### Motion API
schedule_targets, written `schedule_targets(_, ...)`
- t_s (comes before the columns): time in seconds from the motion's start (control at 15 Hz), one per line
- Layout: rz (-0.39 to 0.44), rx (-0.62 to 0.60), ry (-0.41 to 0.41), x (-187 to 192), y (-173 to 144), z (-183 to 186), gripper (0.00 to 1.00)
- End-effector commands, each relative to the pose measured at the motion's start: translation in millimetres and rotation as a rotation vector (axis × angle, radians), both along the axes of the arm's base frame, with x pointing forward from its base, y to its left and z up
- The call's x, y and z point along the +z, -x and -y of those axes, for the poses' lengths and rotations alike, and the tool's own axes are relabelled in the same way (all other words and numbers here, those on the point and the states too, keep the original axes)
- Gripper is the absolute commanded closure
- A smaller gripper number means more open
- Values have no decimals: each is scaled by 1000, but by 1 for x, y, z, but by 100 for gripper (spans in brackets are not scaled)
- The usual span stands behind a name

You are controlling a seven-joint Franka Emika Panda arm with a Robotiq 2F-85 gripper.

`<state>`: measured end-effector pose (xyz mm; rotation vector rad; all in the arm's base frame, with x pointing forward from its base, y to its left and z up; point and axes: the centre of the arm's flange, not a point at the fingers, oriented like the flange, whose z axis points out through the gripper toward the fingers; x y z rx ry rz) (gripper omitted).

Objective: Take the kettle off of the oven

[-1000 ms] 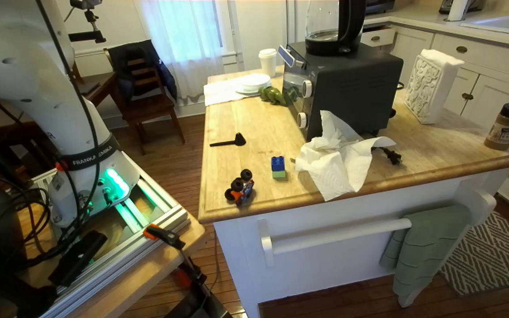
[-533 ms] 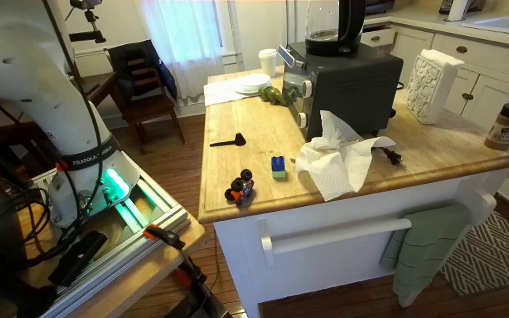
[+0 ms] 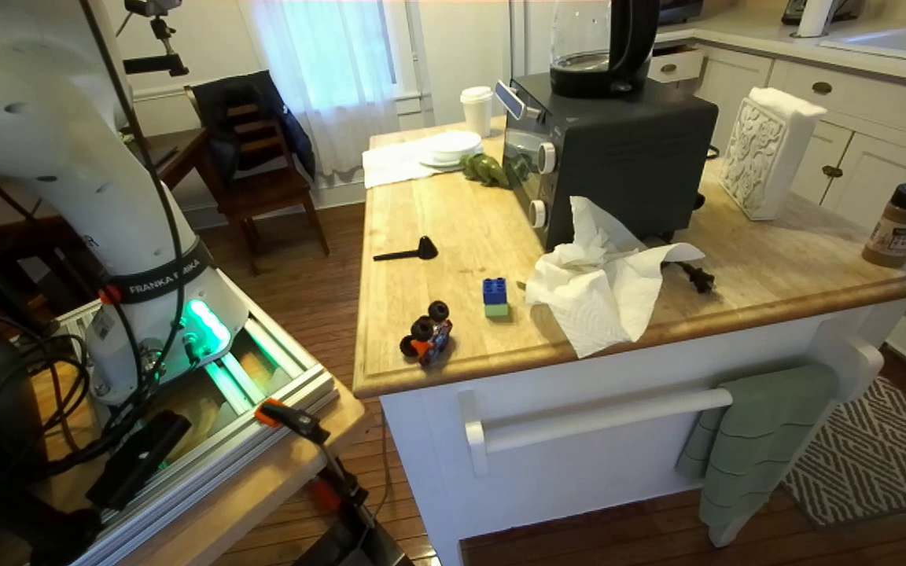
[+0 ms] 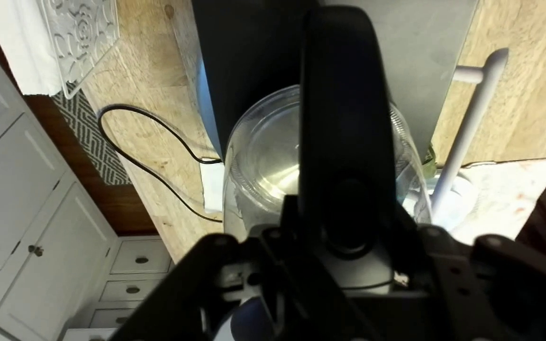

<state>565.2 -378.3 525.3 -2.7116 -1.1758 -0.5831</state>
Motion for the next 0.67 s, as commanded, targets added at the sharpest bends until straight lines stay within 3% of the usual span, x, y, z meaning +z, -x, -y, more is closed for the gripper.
schedule_targets(0.0, 24, -50, -32, 30, 3, -6, 81)
schedule_targets(0.4, 61, -96, -128, 70, 10, -23, 81)
schedule_targets(0.6, 55, -117, -154, 71, 10, -24, 81)
